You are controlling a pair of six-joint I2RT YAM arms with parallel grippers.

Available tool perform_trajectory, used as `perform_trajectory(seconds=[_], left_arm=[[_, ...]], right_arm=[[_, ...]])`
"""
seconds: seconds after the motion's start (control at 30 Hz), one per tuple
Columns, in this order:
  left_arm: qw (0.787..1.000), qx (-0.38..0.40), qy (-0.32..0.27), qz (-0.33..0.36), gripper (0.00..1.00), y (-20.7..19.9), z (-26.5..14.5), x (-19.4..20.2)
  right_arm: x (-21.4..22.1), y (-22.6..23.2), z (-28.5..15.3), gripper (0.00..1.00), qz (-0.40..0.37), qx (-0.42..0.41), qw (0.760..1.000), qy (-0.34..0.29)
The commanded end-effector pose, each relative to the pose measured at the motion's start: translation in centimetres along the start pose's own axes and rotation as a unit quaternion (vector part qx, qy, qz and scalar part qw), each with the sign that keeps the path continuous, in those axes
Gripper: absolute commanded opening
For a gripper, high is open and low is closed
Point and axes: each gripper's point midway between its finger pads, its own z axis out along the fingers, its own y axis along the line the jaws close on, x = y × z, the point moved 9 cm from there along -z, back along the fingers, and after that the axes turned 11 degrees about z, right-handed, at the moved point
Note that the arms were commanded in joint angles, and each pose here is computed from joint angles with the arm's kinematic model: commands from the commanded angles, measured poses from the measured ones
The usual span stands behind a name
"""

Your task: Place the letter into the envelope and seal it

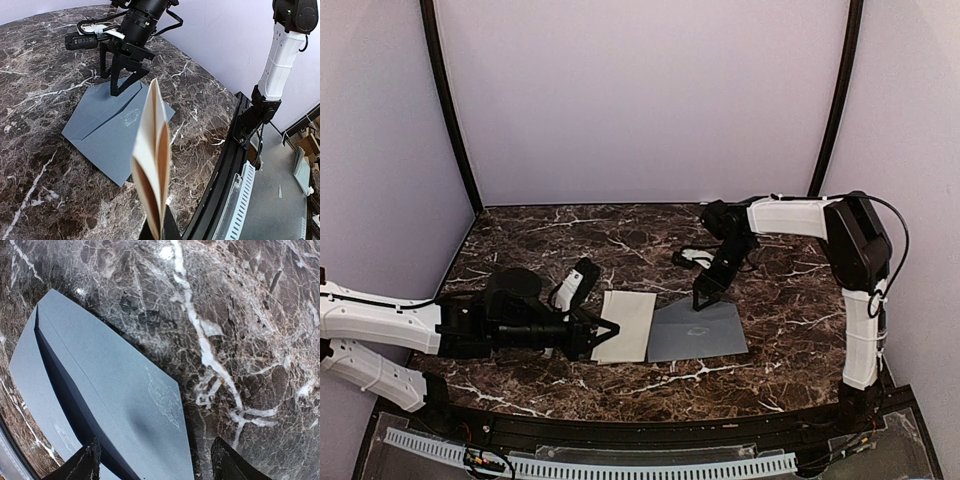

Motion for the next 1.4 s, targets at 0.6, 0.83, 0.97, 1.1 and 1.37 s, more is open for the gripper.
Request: perform_trajectory(seconds=[0.6, 0.83, 0.97, 1.1, 1.37], left_arm=[[1.000, 0.008, -0.012, 0.016, 0.00, -0.3, -1.7, 0.0], [1.000, 0.011, -0.016, 0.018, 0.00, -0.4, -1.9, 0.0], [1.000, 0.013, -0.016, 0.018, 0.00, -0.4, -1.9, -0.1], [1.000, 0.012, -0.016, 0.018, 0.00, -0.4, -1.8, 0.0], [1.000, 0.011, -0.012, 0.019, 0.00, -0.4, -1.5, 0.0]], right_arm=[[2.7, 1.0, 0.8, 0.60, 0.055, -0.039, 0.998, 0.008], [3.9, 1.9, 0.1, 0.41, 0.078, -0.047, 0.996, -0.023], [5.0, 2.7, 0.4, 0.36, 0.081, -0.062, 0.994, -0.040], [5.7, 3.3, 1.1, 0.33, 0.083, -0.084, 0.992, -0.052], [5.7, 4.2, 2.7, 0.28, 0.081, -0.131, 0.986, -0.068]])
